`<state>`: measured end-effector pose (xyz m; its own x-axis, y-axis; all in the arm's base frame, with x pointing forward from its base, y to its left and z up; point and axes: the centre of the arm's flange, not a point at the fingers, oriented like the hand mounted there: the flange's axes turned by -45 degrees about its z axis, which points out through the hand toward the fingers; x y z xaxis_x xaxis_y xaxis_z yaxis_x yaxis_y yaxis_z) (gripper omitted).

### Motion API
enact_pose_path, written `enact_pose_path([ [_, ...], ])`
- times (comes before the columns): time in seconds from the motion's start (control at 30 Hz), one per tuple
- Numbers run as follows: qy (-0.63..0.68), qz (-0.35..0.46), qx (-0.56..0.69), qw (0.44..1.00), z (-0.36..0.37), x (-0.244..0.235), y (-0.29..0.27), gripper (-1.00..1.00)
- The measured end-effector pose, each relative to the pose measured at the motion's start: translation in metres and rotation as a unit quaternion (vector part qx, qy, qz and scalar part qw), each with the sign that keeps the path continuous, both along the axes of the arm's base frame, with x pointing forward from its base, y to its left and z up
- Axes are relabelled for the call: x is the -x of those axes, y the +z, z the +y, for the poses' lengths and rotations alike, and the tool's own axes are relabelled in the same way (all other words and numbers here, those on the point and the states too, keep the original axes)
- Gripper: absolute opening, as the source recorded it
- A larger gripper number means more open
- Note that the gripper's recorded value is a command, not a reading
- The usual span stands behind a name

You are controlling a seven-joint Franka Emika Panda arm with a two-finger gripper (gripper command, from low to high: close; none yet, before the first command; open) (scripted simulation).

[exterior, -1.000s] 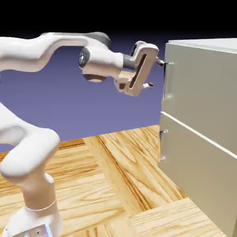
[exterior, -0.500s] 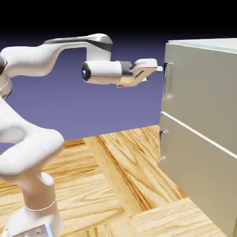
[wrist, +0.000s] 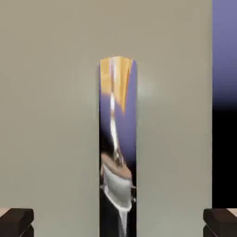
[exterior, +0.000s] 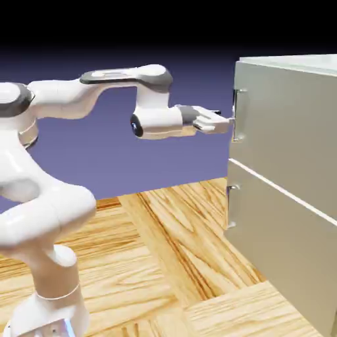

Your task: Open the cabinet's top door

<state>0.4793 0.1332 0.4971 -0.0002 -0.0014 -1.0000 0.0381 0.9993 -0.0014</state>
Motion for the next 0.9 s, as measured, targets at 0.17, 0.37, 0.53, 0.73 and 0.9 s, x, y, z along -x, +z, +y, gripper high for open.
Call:
enact_pose_path([
  [0.17,0.015,0.0,0.0,1.0,-0.005,0.005,0.0,-1.0],
  [0.37,0.058,0.0,0.0,0.998,-0.019,0.043,0.0,-1.0],
  [0.53,0.102,0.0,0.001,0.995,-0.037,0.081,0.0,-1.0],
  [0.73,0.162,0.001,0.002,0.987,-0.066,0.13,0.0,-1.0],
  [0.9,0.209,0.0,0.0,0.978,-0.095,0.168,0.0,-1.0],
])
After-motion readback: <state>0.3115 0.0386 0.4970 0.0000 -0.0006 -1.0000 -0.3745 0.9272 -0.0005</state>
